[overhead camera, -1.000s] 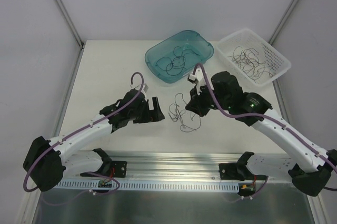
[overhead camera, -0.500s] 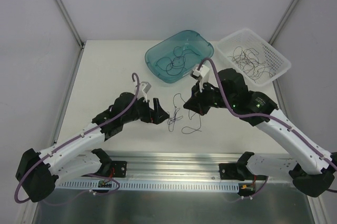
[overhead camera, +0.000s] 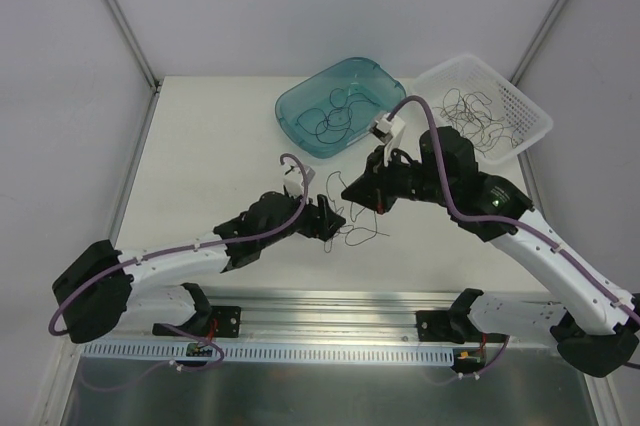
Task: Untangle the cables
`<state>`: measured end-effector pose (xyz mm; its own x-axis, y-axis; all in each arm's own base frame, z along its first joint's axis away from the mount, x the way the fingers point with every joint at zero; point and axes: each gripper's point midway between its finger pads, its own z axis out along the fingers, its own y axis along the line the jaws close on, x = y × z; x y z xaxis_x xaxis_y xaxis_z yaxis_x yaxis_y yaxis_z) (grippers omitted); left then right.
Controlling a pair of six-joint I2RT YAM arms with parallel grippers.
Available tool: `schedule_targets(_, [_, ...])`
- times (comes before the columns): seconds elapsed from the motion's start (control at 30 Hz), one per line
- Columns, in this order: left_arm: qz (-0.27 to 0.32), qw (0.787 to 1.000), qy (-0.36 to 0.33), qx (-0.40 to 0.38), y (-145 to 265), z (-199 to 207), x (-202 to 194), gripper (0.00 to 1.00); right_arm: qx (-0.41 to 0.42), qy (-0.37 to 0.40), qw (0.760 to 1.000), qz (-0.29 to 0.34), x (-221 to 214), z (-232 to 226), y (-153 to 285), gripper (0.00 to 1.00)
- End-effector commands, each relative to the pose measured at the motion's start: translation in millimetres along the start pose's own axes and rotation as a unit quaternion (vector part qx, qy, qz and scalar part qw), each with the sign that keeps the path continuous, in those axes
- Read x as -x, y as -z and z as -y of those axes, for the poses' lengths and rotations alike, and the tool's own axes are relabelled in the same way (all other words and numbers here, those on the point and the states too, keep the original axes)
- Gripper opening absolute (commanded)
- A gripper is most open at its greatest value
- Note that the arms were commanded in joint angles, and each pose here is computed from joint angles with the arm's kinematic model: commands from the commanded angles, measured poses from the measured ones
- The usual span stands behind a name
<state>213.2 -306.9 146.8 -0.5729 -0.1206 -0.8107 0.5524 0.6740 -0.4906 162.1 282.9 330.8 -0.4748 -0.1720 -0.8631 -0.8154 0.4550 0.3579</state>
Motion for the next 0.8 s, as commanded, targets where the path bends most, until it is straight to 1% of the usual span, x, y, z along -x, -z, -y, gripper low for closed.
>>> schedule_targets(0.0, [0.075,0.997,-0.004,0.013,-20.6,4.8,27.4,0.7,0.038,-0.009,0.998,0.051,25.3,-21.3,11.0,0.01])
schedule_targets(0.07, [0.071,0.997,-0.001,0.006,-28.0,10.6,23.9,0.67,0.041,-0.011,0.998,0.053,26.1,-23.2,12.0,0.01])
schedule_targets(0.1, [0.059,0.998,0.0,0.01,-34.1,10.9,14.0,0.65,0.042,-0.012,0.998,0.054,26.4,-24.3,12.9,0.01])
schedule_targets(0.2, [0.038,0.999,0.02,0.027,-43.8,4.8,-3.9,0.48,0.039,-0.005,0.997,0.066,33.2,-25.6,18.8,0.01])
schedule_targets(0.23, [0.03,0.999,0.028,0.034,-43.6,0.1,-11.8,0.39,0.036,0.001,0.997,0.072,38.7,-26.4,22.4,0.01])
schedule_targets(0.27, [0.027,0.998,0.043,0.039,-42.9,-2.6,-16.1,0.34,0.028,0.007,0.997,0.069,38.7,-24.7,25.5,0.01])
schedule_targets(0.33, [0.021,0.997,0.051,0.052,-38.8,-12.1,-26.4,0.27,0.003,0.009,0.997,0.075,44.0,-18.9,31.2,0.01])
schedule_targets(0.37, [0.019,0.997,0.052,0.056,-36.5,-14.7,-29.0,0.23,-0.007,0.023,0.997,0.079,48.8,-17.7,37.3,0.01])
schedule_targets(0.43, [0.012,0.996,0.053,0.066,-30.8,-20.6,-34.7,0.18,-0.046,0.034,0.994,0.088,56.2,-6.0,43.9,0.01])
schedule_targets(0.47, [0.002,0.995,0.05,0.083,-27.7,-27.8,-40.2,0.15,-0.06,0.038,0.993,0.093,61.9,-4.1,51.9,0.01])
schedule_targets(0.5, [0.001,0.995,0.05,0.09,-25.0,-30.5,-40.3,0.15,-0.088,0.043,0.99,0.102,68.2,4.9,57.5,0.01])
schedule_targets(0.57, [-0.005,0.992,0.051,0.114,-21.1,-40.5,-44.9,0.14,-0.114,0.046,0.986,0.11,75.4,12.0,67.6,0.01])
schedule_targets(0.6, [-0.015,0.99,0.049,0.128,-17.5,-47.0,-50.8,0.14,-0.131,0.047,0.982,0.127,85.6,15.9,76.0,0.01])
schedule_targets(0.77, [-0.032,0.984,0.062,0.165,-10.9,-65.6,-64.4,0.14,-0.155,0.058,0.971,0.174,110.7,16.7,103.5,0.01])
